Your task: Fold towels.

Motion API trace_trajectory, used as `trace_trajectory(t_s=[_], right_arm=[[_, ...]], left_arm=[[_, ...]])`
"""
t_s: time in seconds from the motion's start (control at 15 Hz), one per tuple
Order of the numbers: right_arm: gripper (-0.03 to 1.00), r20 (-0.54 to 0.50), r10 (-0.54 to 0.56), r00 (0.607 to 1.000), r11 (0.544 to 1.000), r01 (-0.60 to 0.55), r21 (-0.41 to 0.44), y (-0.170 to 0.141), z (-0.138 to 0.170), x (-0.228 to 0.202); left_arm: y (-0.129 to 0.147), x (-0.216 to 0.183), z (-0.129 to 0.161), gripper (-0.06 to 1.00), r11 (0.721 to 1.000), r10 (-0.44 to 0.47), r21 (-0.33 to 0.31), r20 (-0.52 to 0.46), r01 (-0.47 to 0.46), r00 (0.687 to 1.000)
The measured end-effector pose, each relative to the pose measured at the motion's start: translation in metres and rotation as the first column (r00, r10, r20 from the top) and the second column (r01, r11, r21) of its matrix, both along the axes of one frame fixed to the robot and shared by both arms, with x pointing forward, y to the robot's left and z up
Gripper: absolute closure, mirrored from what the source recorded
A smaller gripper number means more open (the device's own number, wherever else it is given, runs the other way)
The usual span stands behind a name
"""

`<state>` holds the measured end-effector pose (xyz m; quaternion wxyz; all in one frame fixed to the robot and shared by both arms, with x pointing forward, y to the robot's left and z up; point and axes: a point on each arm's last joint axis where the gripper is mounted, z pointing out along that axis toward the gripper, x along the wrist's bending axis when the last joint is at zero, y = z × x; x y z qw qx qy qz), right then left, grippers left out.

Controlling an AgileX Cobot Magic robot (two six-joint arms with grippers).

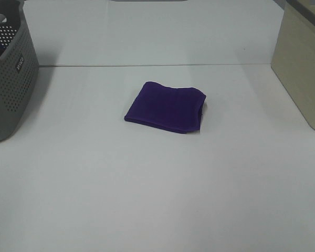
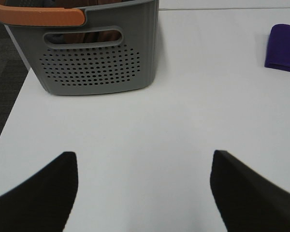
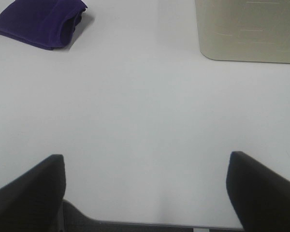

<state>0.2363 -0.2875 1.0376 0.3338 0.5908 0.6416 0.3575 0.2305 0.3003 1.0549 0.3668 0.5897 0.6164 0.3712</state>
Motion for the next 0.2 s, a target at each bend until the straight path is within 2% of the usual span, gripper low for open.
trace_trajectory(t_s=[0.2], right_arm=[[0.09, 0.000, 0.000, 1.000, 1.000, 0.000, 0.000, 0.0000, 0.0000, 0.0000]], left_arm=[[0.0000, 0.0000, 0.0000, 0.24, 1.000, 0.000, 0.000, 0.000, 0.000, 1.000]])
